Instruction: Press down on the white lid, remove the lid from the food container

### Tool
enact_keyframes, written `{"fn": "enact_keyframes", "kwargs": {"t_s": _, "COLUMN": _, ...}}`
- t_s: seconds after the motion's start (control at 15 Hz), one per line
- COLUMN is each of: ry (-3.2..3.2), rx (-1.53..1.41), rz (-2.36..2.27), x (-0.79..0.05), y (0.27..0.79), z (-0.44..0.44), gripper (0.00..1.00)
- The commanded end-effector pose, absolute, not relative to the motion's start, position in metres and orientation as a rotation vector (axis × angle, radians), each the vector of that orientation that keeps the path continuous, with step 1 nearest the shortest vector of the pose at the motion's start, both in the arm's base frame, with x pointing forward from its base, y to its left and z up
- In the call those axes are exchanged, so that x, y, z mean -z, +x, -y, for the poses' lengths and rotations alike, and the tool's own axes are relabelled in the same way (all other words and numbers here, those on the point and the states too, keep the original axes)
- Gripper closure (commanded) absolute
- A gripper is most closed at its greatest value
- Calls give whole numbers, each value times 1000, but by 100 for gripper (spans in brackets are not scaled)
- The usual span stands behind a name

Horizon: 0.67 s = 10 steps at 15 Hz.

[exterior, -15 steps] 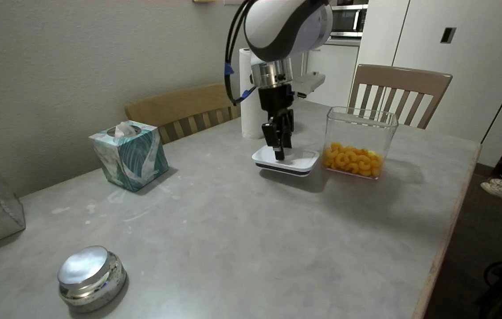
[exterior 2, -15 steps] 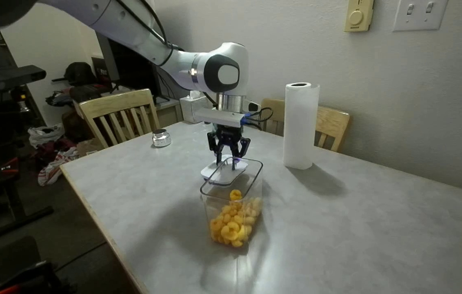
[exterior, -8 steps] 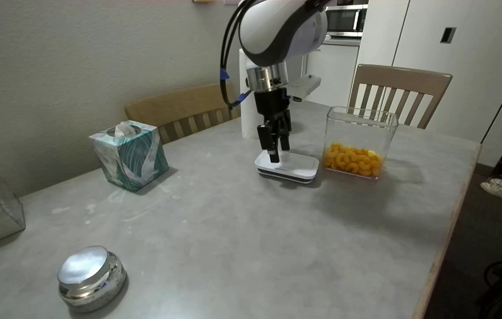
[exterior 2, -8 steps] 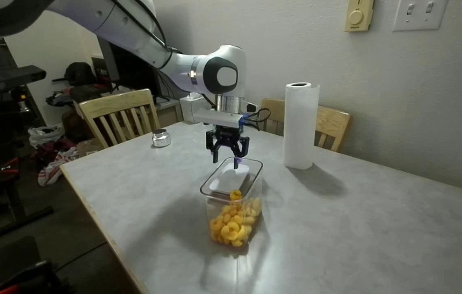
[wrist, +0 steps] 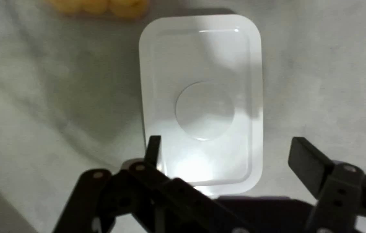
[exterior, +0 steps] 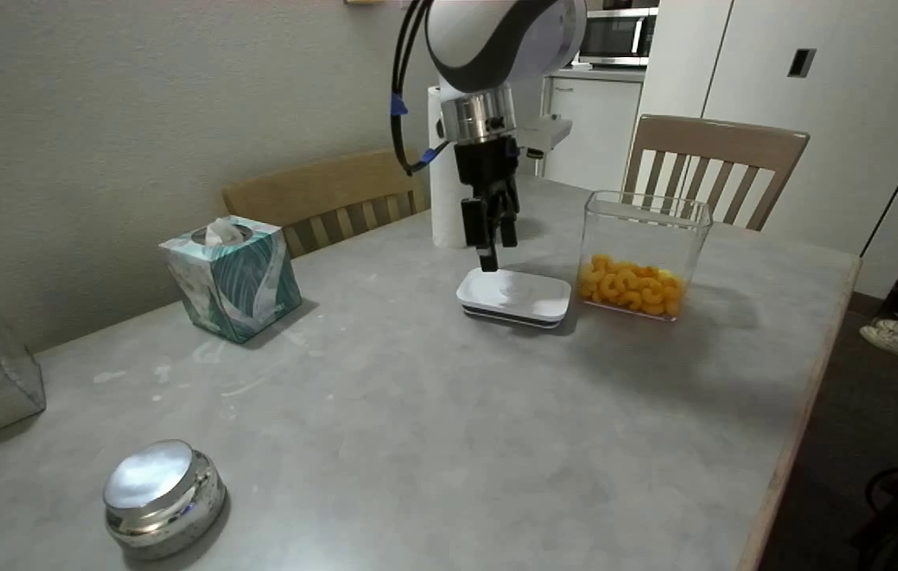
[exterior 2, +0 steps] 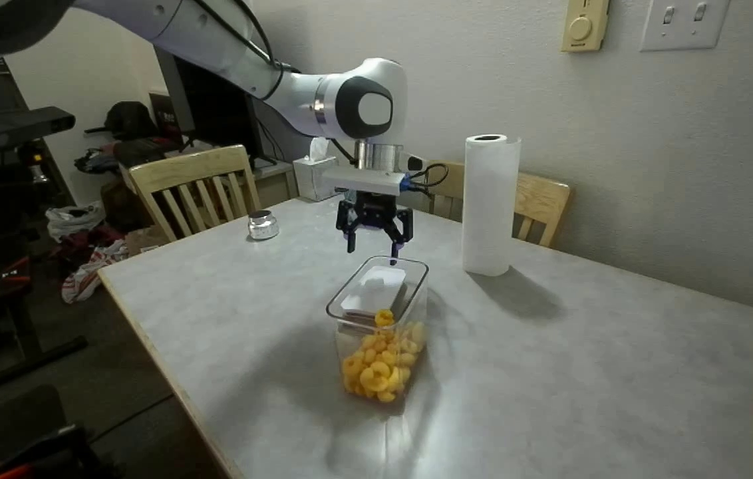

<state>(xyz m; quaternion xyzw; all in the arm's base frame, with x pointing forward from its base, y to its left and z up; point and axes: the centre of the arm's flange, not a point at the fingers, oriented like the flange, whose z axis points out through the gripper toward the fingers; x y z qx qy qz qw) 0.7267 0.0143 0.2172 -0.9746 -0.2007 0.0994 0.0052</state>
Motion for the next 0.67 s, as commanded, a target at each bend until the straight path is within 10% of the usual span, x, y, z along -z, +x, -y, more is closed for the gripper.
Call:
{"fn": "enact_keyframes", "kwargs": {"t_s": 0.0, "ry": -3012, "rx": -278, "rz": 740, "x": -253, "y": 719, "z": 3, "gripper": 0}}
{"fn": "enact_keyframes", "kwargs": {"t_s": 0.6, "ry": -2912, "rx": -110, "rz": 958, "x": -317, "y": 714, "z": 23, "gripper": 0}}
